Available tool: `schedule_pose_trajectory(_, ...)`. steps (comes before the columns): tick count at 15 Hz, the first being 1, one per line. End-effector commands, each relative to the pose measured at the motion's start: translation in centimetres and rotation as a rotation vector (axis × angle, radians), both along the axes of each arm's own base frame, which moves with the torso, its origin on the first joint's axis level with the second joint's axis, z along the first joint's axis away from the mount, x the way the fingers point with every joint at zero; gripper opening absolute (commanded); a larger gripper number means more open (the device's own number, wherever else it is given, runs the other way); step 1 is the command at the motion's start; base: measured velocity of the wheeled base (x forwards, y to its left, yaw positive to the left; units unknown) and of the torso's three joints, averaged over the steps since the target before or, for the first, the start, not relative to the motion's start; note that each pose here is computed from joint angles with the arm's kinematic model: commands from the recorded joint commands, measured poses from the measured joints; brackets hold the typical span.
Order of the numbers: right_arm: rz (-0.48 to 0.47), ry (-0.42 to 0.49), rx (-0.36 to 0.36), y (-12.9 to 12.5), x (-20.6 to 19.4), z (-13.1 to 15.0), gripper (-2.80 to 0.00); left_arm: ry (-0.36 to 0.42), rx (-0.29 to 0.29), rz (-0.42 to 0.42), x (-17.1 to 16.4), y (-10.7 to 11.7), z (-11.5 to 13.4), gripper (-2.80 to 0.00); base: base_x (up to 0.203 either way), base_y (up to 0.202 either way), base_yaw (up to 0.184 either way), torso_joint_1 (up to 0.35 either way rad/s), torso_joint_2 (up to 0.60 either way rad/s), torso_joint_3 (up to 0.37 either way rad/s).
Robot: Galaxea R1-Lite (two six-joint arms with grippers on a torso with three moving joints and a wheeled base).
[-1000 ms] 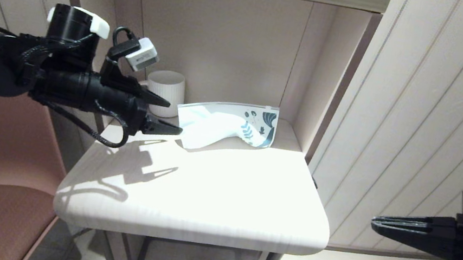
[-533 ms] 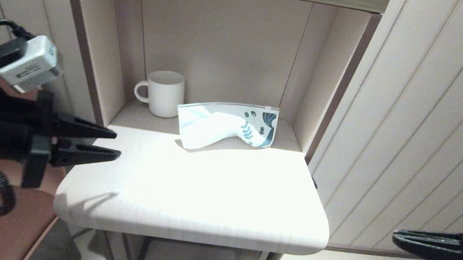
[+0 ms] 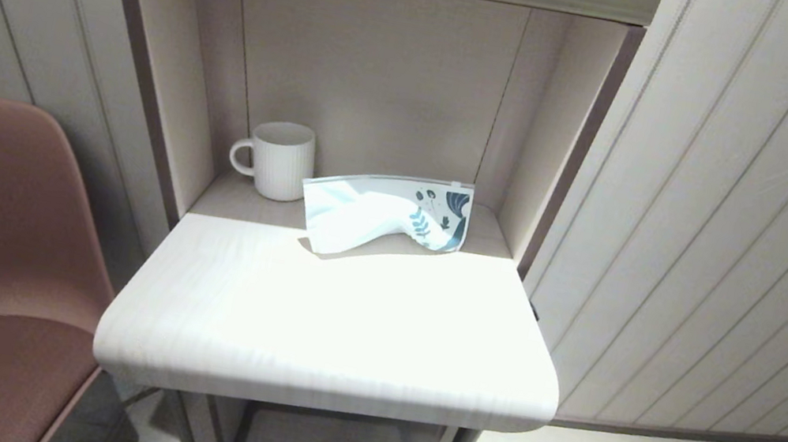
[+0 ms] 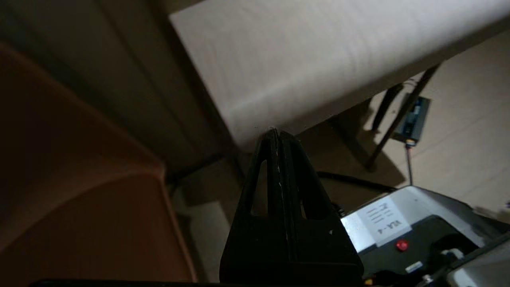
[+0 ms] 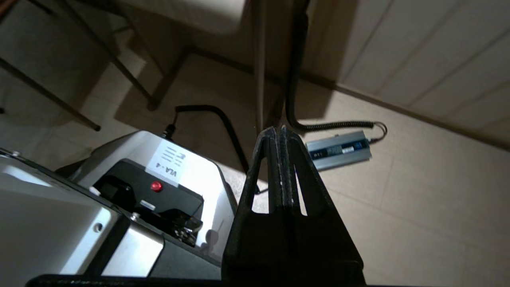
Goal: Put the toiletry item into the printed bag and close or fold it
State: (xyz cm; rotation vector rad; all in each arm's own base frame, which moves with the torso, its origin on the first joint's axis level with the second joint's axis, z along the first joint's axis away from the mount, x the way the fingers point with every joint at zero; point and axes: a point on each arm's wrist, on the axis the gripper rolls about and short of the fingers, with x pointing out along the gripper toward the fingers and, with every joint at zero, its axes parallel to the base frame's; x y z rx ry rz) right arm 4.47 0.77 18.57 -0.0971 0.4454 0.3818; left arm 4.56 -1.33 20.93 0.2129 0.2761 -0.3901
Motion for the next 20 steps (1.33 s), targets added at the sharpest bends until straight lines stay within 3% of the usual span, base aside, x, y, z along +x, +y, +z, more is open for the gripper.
schedule_pose_trajectory(1, -0.035, -0.040, -0.007, -0.1, -2.7, -3.6, -2.80, -0.074, 0.012, 0.140, -3.6, 1.1, -3.3, -2.80, 0.000, 0.000, 0.000, 0.000, 0.00, 0.000)
schedule_pose_trajectory(5, -0.089, -0.191, -0.016, 0.0, -5.1, -8.8, -2.80, -0.092, 0.005, 0.318, -5.5, 1.6, -8.7, -2.80, 0.000, 0.000, 0.000, 0.000, 0.00, 0.000)
schedule_pose_trajectory(7, -0.196, -0.242, 0.018, -0.2, -4.9, -9.3, -2.80, -0.133, -0.030, 0.354, -4.7, 1.5, -10.9, -2.80, 0.000, 0.000, 0.000, 0.000, 0.00, 0.000)
schedule_pose_trajectory(9, -0.287, -0.332, -0.003, -0.4, -4.6, -9.3, -2.80, -0.225, -0.069, 0.368, -4.4, 1.5, -10.9, -2.80, 0.000, 0.000, 0.000, 0.000, 0.00, 0.000)
schedule_pose_trajectory(10, -0.288, -0.358, -0.003, -0.4, -4.7, -9.3, -2.80, -0.197, -0.070, 0.389, -4.4, 1.6, -11.3, -2.80, 0.000, 0.000, 0.000, 0.000, 0.00, 0.000)
schedule_pose_trajectory(12, -0.236, -0.310, -0.011, -0.6, -5.2, -9.8, -2.80, -0.219, -0.053, 0.443, -4.7, 1.6, -11.3, -2.80, 0.000, 0.000, 0.000, 0.000, 0.00, 0.000)
schedule_pose_trajectory(13, -0.264, -0.277, -0.035, -0.7, -5.6, -10.4, -2.80, -0.267, -0.044, 0.446, -5.4, 1.6, -11.4, -2.80, 0.000, 0.000, 0.000, 0.000, 0.00, 0.000)
schedule_pose_trajectory(14, -0.284, -0.315, -0.036, -0.7, -6.0, -10.6, -2.80, -0.299, -0.031, 0.431, -6.3, 1.6, -11.7, -2.80, 0.000, 0.000, 0.000, 0.000, 0.00, 0.000)
schedule_pose_trajectory(16, -0.323, -0.424, -0.021, -0.7, -6.8, -11.1, -2.80, -0.260, -0.013, 0.350, -7.6, 1.4, -12.4, -2.80, 0.000, 0.000, 0.000, 0.000, 0.00, 0.000)
schedule_pose_trajectory(17, -0.337, -0.454, -0.003, -0.8, -6.8, -11.1, -2.80, -0.256, -0.028, 0.280, -7.7, 1.2, -12.3, -2.80, 0.000, 0.000, 0.000, 0.000, 0.00, 0.000)
schedule_pose_trajectory(18, -0.350, -0.451, 0.034, -0.8, -6.8, -11.1, -2.80, -0.255, -0.039, 0.263, -7.7, 1.1, -12.3, -2.80, 0.000, 0.000, 0.000, 0.000, 0.00, 0.000)
schedule_pose_trajectory(19, -0.359, -0.445, 0.061, -0.8, -6.7, -11.1, -2.80, -0.252, -0.059, 0.273, -7.7, 1.1, -12.3, -2.80, 0.000, 0.000, 0.000, 0.000, 0.00, 0.000)
schedule_pose_trajectory(20, -0.383, -0.444, 0.074, -0.8, -6.7, -11.1, -2.80, -0.238, -0.120, 0.288, -7.7, 1.1, -12.2, -2.80, 0.000, 0.000, 0.000, 0.000, 0.00, 0.000)
